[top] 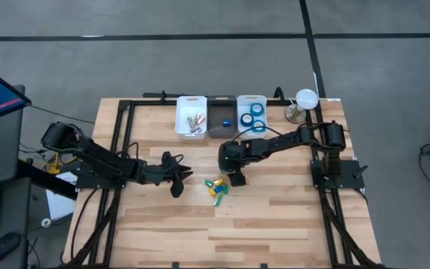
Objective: Pick and place Stapler, Stapler remover, tape
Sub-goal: Put the blue stapler into the black bin
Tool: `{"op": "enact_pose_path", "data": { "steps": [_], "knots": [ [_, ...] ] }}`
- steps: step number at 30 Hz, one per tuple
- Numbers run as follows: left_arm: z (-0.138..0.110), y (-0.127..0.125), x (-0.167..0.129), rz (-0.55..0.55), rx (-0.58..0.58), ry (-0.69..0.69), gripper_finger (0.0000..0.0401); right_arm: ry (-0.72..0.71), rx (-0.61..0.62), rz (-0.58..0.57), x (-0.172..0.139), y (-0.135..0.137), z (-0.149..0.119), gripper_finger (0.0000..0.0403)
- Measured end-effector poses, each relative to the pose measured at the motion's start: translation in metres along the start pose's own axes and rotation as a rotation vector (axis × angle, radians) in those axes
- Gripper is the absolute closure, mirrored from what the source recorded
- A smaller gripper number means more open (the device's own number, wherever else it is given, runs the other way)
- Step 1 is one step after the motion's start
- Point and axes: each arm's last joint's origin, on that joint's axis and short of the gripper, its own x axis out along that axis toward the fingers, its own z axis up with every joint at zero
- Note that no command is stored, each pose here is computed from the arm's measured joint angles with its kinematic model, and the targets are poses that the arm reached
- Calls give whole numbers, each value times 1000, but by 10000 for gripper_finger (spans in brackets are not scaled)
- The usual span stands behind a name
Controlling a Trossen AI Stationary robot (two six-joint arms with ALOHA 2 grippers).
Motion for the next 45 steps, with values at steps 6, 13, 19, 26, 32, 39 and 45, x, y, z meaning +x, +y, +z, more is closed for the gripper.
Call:
{"op": "enact_pose_path", "data": {
  "steps": [6, 13, 19, 26, 32, 39, 45],
  "knots": [
    [0, 0, 0, 0, 0, 0, 313, -1, 0, 0, 0, 0, 0, 100],
    [0, 0, 0, 0, 1, 0, 313, -2, -1, 1, 0, 0, 0, 131],
    [0, 0, 0, 0, 1, 1, 313, -3, -1, 3, 0, 0, 0, 154],
    [0, 0, 0, 0, 1, 1, 313, -3, -1, 4, -1, 0, 0, 189],
    [0, 0, 0, 0, 1, 1, 313, -4, -1, 4, -1, 0, 0, 224],
    [0, 0, 0, 0, 1, 1, 313, -4, -1, 2, -1, 0, 0, 216],
    [0, 0, 0, 1, 1, 1, 313, -4, -1, -1, -1, 0, 1, 195]
  ]
}}
